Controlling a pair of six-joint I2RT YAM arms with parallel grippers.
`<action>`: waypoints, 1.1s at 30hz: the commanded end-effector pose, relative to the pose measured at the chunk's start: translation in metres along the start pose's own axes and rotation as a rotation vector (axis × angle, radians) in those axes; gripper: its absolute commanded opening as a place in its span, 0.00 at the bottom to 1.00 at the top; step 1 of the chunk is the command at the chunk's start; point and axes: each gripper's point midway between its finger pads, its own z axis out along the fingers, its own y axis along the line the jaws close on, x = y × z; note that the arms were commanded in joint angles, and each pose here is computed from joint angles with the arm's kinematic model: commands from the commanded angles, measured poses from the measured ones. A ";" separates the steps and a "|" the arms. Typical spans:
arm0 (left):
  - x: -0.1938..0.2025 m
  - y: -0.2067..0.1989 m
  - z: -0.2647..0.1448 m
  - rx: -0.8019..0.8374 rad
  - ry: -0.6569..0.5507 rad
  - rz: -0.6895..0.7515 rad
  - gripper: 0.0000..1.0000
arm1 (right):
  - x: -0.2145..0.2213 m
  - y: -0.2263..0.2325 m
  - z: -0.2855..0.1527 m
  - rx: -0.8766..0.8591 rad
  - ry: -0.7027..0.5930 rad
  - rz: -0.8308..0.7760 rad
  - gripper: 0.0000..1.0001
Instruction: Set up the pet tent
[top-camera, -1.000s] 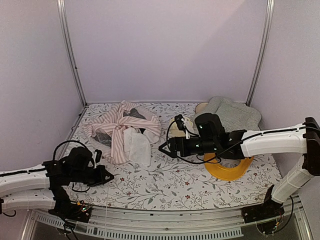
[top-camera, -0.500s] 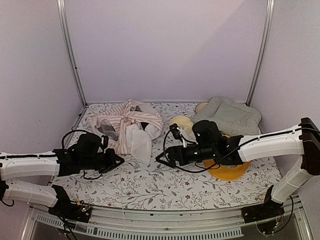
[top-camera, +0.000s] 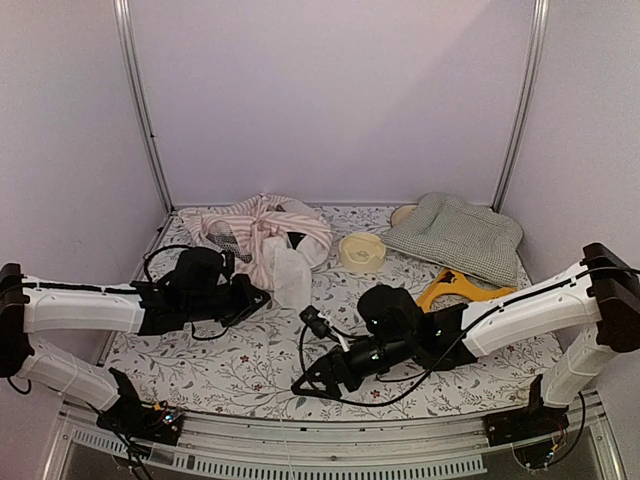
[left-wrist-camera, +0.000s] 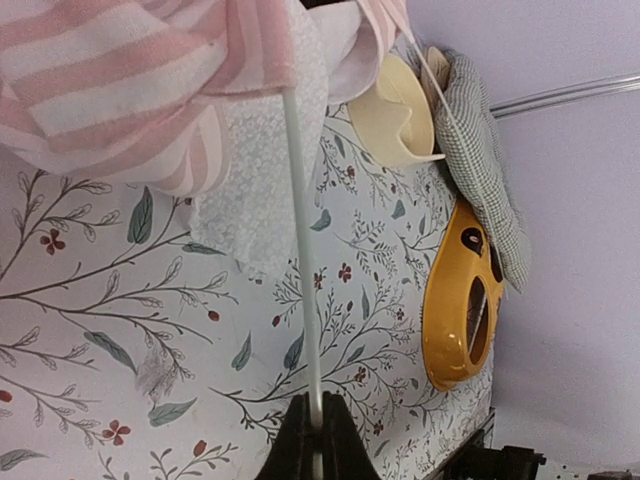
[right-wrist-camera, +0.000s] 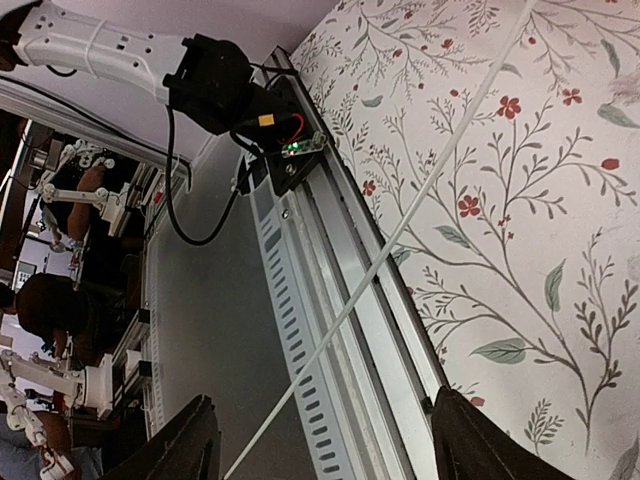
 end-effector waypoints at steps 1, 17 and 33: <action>-0.023 -0.044 -0.002 0.114 -0.090 0.030 0.00 | 0.032 0.012 0.018 -0.041 0.073 0.021 0.73; -0.063 -0.082 0.004 0.149 -0.165 0.096 0.00 | 0.081 0.030 0.043 -0.055 0.164 0.055 0.51; -0.085 -0.092 0.007 0.174 -0.212 0.068 0.00 | 0.084 0.036 0.040 -0.083 0.181 0.047 0.36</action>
